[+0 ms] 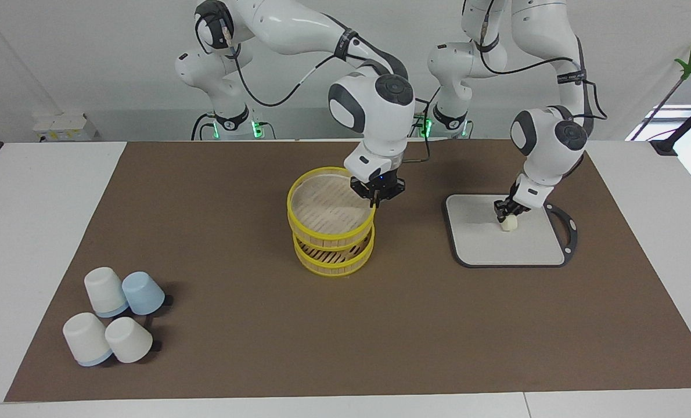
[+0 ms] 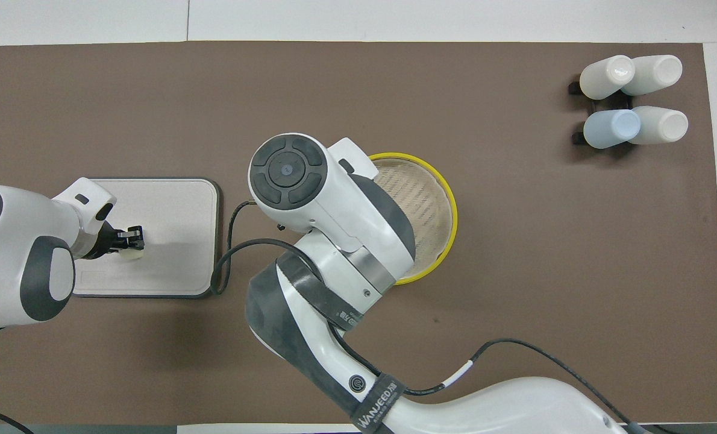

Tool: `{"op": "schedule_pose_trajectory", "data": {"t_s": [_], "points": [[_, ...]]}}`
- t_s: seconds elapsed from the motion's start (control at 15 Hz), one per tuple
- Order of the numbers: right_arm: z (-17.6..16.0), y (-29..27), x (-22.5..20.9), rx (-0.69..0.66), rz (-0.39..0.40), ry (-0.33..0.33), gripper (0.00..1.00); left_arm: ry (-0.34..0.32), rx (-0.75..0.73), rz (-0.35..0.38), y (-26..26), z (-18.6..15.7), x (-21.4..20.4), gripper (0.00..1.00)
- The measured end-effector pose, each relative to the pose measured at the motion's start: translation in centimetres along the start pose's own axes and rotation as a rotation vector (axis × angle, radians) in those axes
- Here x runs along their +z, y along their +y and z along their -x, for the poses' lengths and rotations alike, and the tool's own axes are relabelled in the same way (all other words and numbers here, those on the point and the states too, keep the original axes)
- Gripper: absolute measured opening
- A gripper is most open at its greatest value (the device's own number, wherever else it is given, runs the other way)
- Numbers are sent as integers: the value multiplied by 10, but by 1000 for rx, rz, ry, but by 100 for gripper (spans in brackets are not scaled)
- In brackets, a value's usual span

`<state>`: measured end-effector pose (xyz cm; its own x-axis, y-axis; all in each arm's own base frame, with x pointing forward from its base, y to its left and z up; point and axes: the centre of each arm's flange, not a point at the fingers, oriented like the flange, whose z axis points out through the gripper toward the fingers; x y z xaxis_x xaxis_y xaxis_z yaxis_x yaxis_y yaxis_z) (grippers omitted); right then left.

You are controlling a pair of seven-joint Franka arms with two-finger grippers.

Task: Place bun in steamer
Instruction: 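Lift the lid aside with the right gripper while the left gripper lifts the bun, then carry the bun over the open steamer with the left gripper and release it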

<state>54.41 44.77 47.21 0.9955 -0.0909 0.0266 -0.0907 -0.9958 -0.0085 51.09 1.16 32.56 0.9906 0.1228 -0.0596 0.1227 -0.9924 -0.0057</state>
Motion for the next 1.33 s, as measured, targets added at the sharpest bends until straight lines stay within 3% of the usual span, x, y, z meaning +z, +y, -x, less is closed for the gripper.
{"op": "schedule_pose_trajectory", "data": {"t_s": [0.2, 0.4, 0.6, 0.8, 1.13, 1.33], "points": [[-39, 74, -52, -54, -18, -6, 9, -19, -27, -5, 23, -13, -36, 36], [-82, 164, -75, -95, -19, -16, 9, -28, -94, 0, 75, -20, -75, 36], [-116, 247, -83, -163, -15, -22, 9, -23, -240, 57, 157, -25, -114, 36], [-137, 319, -81, -184, -11, -46, 9, -14, -284, 85, 244, -19, -144, 36], [-142, 355, -71, -171, -8, -81, 9, -11, -305, 120, 353, 12, -155, 36], [-139, 354, -66, -175, -7, -94, 9, -30, -295, 101, 405, 27, -130, 36]]}}
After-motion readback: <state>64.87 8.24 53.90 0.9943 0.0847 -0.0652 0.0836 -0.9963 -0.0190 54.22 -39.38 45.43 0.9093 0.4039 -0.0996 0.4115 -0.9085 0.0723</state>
